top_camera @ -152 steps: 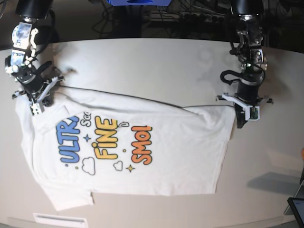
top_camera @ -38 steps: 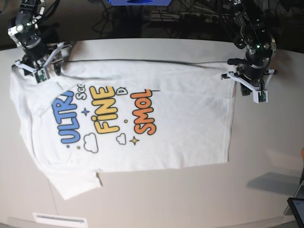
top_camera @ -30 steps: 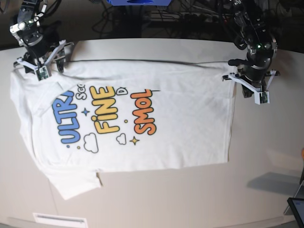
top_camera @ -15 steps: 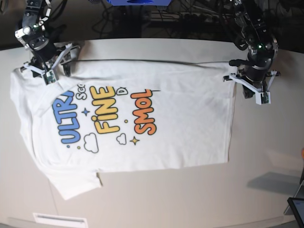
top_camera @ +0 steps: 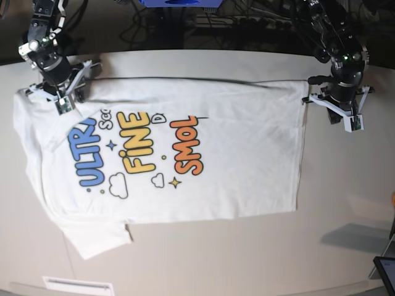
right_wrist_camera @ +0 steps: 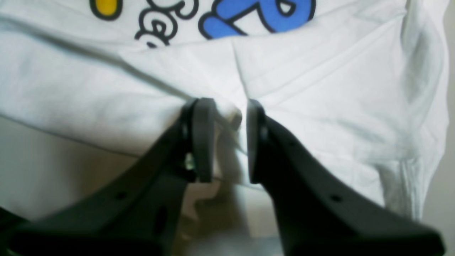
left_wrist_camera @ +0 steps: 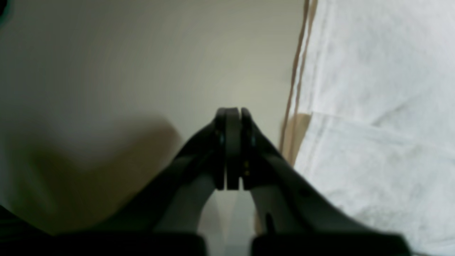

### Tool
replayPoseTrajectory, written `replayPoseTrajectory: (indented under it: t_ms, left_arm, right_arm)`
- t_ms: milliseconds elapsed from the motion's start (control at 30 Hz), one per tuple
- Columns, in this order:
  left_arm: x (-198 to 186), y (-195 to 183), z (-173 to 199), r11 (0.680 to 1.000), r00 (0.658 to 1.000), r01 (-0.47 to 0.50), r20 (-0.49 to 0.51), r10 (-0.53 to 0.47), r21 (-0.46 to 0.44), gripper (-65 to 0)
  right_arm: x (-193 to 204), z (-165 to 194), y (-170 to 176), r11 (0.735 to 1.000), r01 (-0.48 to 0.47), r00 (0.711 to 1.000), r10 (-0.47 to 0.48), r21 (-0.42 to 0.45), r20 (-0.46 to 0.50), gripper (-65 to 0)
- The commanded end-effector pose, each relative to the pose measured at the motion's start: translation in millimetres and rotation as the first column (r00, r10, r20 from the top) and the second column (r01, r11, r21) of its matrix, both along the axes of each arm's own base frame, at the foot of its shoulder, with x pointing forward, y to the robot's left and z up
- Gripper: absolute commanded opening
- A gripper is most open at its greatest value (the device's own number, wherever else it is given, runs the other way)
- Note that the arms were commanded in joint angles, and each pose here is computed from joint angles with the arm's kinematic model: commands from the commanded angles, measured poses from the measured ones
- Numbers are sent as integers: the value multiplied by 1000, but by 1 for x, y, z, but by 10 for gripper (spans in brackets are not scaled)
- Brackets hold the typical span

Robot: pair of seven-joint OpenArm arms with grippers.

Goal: Fold the T-shirt properly

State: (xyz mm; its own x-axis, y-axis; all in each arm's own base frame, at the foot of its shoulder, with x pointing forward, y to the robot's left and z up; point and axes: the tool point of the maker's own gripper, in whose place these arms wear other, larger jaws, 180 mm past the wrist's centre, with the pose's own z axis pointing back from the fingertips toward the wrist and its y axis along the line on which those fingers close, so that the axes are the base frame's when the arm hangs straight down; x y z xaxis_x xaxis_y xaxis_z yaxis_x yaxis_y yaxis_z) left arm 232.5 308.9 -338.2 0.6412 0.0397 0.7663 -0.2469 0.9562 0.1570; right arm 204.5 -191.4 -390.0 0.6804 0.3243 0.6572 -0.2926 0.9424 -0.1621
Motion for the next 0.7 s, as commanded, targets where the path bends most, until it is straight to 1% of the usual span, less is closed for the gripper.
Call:
replayPoseTrajectory:
  t_ms: [0,133,167,233,267,667]
  left_arm:
    - [6,2,13,1000,999,12,42,-13,23,-650]
    - [6,2,13,1000,999,12,42,-13,23,-650]
    - [6,2,13,1000,999,12,42,-13,23,-650]
    - [6,2,13,1000,999,12,42,-13,23,-650]
    - [6,2,13,1000,999,12,42,-13,23,-650]
    - [6,2,13,1000,999,12,42,-13,23,-650]
  right_arm:
    - [5,7,-1,1000,-3,1000,3,-2,28,-553]
    - [4,7,-1,1000,-3,1000,3,-4,24,-569]
    - [4,7,-2,1000,-3,1000,3,-5,24,-585]
    - [4,6,-2,1000,-4,1000,4,-6,18,-637]
    - [4,6,-1,1000,-5,1000,5,-6,19,-650]
    - [23,15,-3,1000,0,1000,1,-25,31,-647]
